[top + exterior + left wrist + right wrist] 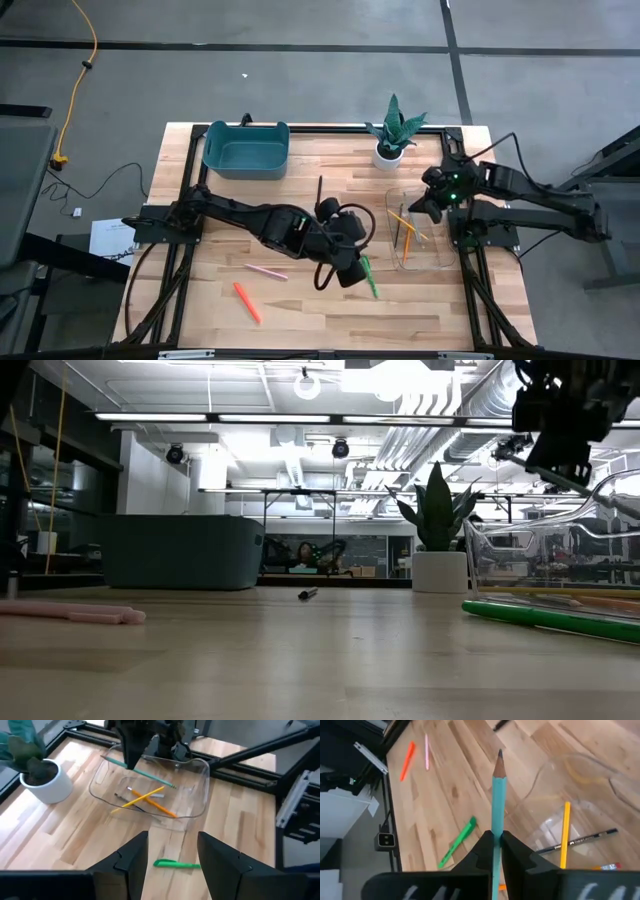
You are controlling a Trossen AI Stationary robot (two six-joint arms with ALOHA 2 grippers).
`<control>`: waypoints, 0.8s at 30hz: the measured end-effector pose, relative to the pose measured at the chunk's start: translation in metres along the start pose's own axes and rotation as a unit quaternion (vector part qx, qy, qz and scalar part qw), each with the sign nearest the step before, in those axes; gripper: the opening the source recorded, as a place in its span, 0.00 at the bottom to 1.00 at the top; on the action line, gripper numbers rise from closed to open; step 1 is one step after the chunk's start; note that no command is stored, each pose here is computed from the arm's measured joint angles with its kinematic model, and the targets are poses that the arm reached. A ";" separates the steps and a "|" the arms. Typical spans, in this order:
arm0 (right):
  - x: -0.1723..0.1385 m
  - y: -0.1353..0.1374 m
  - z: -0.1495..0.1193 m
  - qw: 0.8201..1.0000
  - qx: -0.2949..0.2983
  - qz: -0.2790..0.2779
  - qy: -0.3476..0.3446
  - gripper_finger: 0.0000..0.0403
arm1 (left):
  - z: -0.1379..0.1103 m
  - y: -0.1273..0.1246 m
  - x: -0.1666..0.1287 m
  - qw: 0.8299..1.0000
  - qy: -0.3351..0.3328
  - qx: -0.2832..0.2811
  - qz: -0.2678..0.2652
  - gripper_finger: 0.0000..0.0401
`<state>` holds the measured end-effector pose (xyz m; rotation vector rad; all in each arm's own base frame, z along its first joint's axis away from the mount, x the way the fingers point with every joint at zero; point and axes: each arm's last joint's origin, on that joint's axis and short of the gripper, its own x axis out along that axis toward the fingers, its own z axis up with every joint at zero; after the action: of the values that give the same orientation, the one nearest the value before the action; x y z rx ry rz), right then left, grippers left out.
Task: Sort pens & pencils
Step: Put the light blue pencil into the transparent bin, then adjust the transparent bin on the table
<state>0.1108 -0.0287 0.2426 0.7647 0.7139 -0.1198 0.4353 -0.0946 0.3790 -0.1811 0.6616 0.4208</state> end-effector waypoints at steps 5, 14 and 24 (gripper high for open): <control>0.009 -0.009 -0.006 0.999 0.031 -0.018 0.005 0.06 | -0.001 0.005 -0.025 1.000 0.013 0.016 0.000 0.38; 0.016 -0.016 -0.013 0.996 0.079 -0.031 0.018 0.19 | -0.012 0.028 -0.094 0.996 0.050 0.056 0.038 0.37; 0.012 -0.010 -0.010 0.996 0.089 0.006 -0.015 0.28 | -0.038 0.041 -0.140 0.993 0.088 0.058 0.051 0.37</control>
<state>0.1112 -0.0276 0.2247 0.9364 0.6766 -0.1849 0.2979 -0.1138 0.4363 -0.0739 0.8688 0.4661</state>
